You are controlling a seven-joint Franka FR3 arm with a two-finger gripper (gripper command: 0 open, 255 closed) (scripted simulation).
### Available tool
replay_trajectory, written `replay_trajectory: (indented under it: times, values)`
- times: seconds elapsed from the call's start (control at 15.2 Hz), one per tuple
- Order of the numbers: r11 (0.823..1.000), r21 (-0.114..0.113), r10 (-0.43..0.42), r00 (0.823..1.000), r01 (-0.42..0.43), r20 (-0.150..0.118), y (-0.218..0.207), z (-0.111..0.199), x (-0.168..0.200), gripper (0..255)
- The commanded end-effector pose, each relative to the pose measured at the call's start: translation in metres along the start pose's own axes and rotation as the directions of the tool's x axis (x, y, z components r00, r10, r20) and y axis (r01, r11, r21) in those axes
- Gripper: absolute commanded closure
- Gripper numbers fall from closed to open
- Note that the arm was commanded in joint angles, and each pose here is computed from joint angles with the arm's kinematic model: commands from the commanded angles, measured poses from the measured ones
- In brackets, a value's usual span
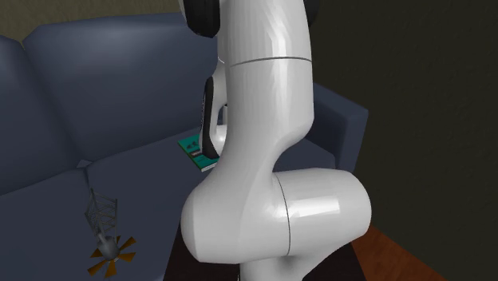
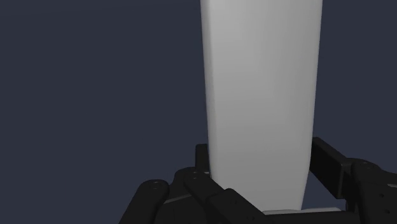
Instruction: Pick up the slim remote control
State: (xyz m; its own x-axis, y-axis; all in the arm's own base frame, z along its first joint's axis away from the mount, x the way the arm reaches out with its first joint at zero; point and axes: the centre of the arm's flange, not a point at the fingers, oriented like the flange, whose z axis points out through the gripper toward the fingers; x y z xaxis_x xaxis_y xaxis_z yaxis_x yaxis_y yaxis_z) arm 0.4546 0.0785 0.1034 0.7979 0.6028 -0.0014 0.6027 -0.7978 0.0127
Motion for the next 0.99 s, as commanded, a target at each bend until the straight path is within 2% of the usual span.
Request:
replay_trajectory:
  times: [0.0,0.26,0.92]
  values:
    - [1.0,0.0,0.0,1.0,0.0,0.0,0.0,0.0,0.0,255]
    - [1.0,0.0,0.0,1.0,0.0,0.0,0.0,0.001,0.0,255]
    - [1.0,0.0,0.0,1.0,0.0,0.0,0.001,-0.052,0.0,255]
